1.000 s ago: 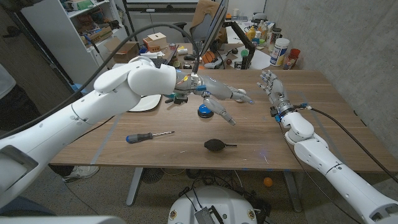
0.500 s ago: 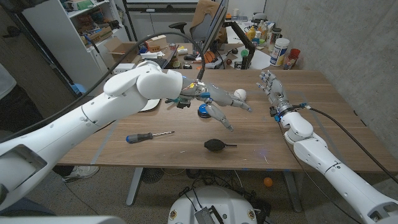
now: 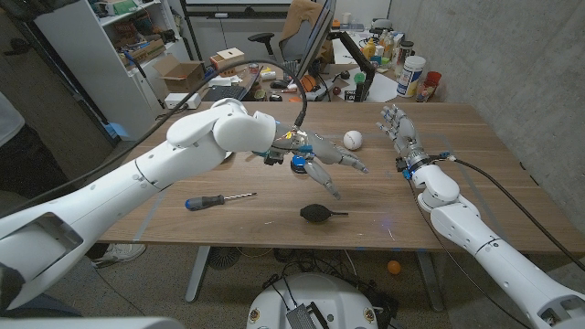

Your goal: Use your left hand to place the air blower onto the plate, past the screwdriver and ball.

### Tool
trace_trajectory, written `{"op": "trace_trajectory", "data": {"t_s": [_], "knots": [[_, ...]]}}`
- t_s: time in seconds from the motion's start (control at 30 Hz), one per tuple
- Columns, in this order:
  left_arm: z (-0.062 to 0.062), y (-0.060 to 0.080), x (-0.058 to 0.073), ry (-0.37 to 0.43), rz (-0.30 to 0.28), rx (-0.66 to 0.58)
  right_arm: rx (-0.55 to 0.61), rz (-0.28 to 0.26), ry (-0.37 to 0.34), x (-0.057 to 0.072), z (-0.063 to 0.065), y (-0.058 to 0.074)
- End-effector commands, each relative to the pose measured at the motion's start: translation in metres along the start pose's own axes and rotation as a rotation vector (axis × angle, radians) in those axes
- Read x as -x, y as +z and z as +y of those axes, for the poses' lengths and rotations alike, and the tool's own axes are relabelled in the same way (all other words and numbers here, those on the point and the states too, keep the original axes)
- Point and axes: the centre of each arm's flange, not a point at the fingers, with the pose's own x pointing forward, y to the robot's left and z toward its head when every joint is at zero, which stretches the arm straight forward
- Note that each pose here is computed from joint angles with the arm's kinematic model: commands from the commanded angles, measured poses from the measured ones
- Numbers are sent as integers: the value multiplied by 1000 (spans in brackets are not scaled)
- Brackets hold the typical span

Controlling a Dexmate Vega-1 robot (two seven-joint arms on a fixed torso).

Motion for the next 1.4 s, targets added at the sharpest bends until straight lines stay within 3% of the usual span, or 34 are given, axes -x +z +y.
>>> {"op": "trace_trajectory", "data": {"t_s": [0.03,0.5,1.4], "knots": [[-11,-4,-16,-39,-10,8,-4,7,-2,-3,-1,-4],[-25,-6,-24,-84,-22,14,-8,13,3,-10,-1,-8],[-56,-18,-24,-176,40,50,-15,30,18,-21,5,-18]]}}
